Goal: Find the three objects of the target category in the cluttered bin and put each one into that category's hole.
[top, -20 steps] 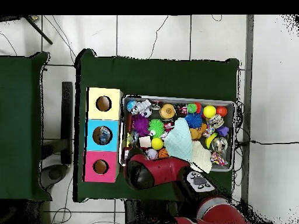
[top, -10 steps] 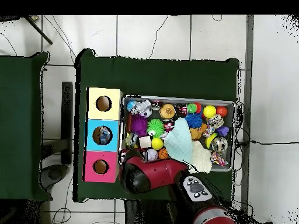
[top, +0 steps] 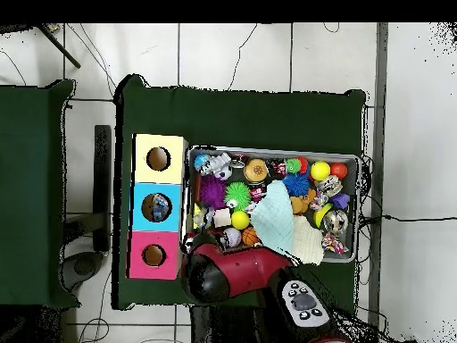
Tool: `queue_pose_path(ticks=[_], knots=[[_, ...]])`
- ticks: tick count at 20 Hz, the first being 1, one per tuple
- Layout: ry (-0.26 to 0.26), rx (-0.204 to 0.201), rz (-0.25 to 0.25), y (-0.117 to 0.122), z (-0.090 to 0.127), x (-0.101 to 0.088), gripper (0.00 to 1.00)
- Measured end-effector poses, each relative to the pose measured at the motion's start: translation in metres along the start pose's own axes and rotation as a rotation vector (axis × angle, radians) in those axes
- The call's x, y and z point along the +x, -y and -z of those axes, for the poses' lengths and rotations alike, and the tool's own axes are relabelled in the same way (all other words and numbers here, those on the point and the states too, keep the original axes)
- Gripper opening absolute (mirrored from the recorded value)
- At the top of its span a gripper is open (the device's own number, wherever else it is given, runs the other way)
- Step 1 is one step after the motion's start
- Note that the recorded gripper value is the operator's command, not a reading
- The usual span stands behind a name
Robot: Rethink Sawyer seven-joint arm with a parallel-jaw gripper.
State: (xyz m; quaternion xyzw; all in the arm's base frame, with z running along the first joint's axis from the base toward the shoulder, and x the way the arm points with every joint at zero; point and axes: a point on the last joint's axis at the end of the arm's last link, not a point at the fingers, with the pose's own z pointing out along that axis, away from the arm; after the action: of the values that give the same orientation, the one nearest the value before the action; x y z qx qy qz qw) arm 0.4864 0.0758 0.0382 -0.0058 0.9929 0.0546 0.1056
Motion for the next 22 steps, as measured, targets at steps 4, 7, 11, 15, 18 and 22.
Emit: queue_pose_path(ticks=[4, 7, 11, 15, 18, 22], knots=[[-0.009, 0.013, -0.005, 0.003, 0.009, -0.002, 0.0], [-0.012, 0.021, -0.013, 0.005, 0.015, -0.004, 0.0], [-0.018, 0.03, -0.026, 0.006, 0.025, -0.005, 0.0], [-0.021, 0.038, -0.035, 0.005, 0.035, -0.005, 0.0], [-0.021, 0.044, -0.043, 0.004, 0.044, -0.004, 0.0], [-0.009, 0.048, -0.047, 0.001, 0.051, -0.008, 0.0]])
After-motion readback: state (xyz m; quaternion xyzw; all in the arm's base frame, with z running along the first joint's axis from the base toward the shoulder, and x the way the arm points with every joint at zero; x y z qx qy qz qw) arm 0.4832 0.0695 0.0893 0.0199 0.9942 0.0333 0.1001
